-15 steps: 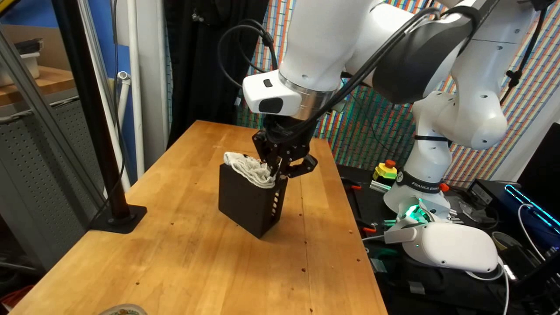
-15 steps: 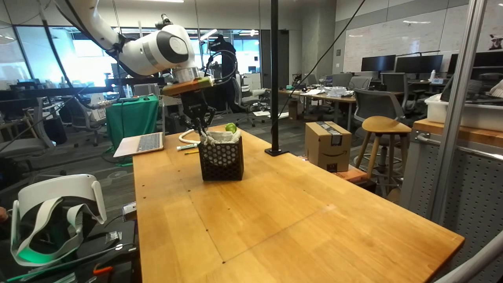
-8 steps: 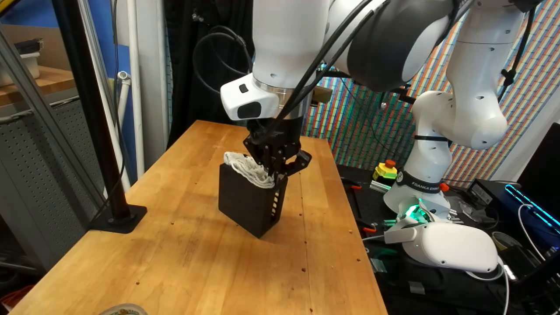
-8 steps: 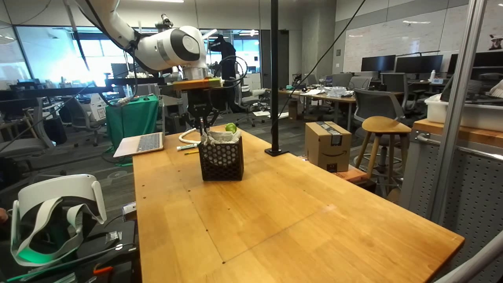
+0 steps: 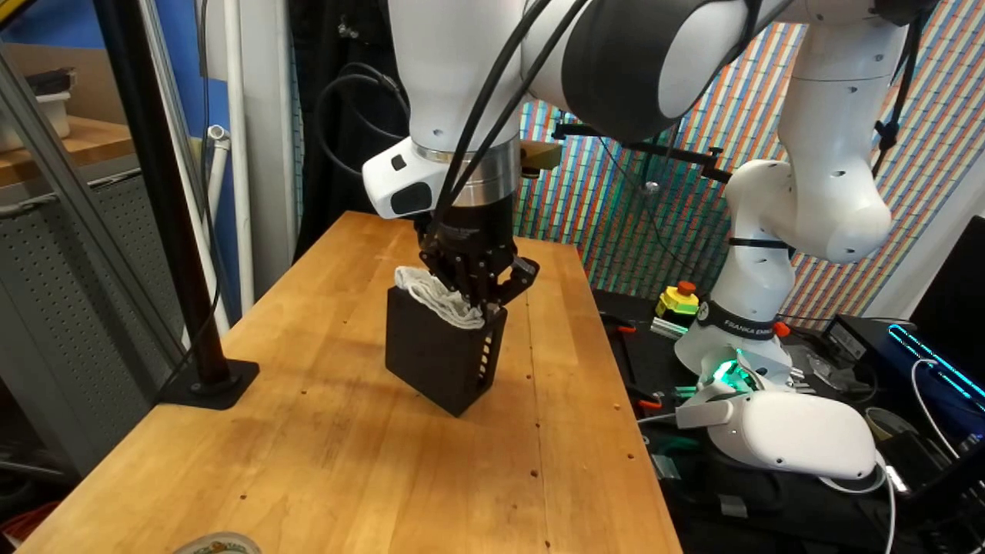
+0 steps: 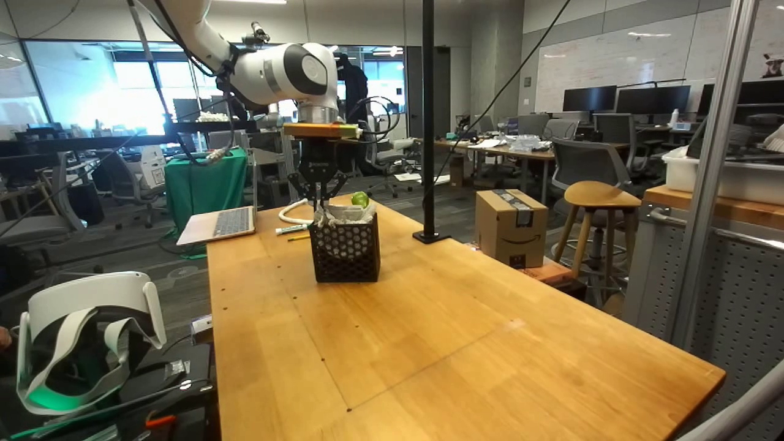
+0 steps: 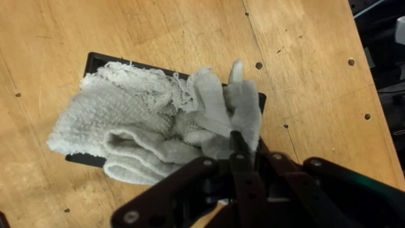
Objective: Put the white towel in the black box
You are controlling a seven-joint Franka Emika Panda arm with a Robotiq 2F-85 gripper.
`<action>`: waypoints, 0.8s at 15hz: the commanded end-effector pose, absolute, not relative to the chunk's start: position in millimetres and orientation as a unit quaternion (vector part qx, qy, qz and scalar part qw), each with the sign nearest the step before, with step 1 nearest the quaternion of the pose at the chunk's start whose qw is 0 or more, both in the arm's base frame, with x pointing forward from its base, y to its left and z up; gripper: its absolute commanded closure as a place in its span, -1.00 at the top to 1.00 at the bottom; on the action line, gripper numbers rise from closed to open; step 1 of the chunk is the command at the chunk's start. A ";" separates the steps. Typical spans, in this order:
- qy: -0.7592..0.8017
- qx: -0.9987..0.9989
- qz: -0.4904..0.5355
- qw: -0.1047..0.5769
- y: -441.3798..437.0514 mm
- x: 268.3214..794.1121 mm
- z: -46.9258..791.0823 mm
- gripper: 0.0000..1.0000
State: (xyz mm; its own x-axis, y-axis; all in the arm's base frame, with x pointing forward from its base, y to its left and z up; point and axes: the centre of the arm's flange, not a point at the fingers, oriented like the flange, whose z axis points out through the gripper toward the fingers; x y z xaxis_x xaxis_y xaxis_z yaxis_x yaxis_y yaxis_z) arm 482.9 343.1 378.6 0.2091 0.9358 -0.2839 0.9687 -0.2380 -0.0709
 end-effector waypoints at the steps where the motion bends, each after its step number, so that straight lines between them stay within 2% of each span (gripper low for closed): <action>1: 0.607 0.765 -0.212 0.038 327.0 492.3 304.8 -0.83; 8: 0.580 0.767 -0.274 0.036 310.1 493.7 297.4 -0.83; 12: 0.574 0.751 -0.326 0.001 301.3 501.9 287.6 -0.83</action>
